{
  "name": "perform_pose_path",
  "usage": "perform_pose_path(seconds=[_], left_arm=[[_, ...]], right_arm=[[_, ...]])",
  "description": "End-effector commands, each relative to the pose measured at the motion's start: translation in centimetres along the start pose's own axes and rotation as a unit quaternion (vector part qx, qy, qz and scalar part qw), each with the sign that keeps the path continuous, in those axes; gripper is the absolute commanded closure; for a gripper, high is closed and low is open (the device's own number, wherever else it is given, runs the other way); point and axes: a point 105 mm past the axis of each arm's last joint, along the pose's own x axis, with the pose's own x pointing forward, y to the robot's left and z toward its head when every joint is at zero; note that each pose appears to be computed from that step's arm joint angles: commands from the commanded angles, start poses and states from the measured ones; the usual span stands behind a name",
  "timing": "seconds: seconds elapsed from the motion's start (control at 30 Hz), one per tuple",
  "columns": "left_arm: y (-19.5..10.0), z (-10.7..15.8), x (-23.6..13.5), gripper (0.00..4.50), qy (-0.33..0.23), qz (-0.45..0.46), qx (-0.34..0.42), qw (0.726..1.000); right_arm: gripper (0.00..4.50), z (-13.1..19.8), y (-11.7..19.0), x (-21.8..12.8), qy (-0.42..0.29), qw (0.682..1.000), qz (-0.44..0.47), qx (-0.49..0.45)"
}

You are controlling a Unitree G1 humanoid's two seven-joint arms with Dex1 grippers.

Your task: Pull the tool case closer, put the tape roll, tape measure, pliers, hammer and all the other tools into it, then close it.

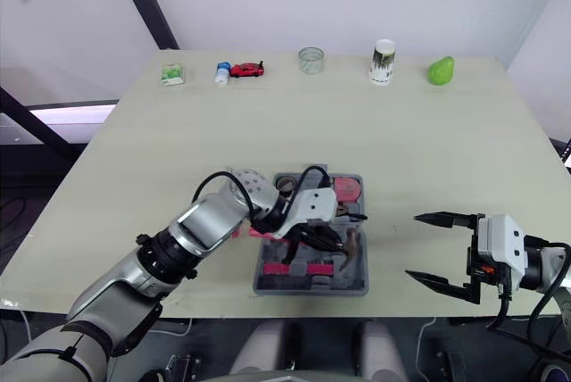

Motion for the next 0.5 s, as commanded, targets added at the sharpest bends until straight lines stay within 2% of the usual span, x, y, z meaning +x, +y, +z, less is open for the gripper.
perform_pose_path(seconds=[0.03,0.5], left_arm=[[-0.3,0.6,0.8,4.49,0.019,-0.001,0.018,1.0],[0.9,-0.5,2.4,4.49,0.058,0.013,-0.015,0.998]], right_arm=[[0.0,0.6,0.3,0.0,-0.008,1.0,-0.005,-0.015],[0.0,0.1,0.2,0.1,-0.007,1.0,-0.017,-0.014]])
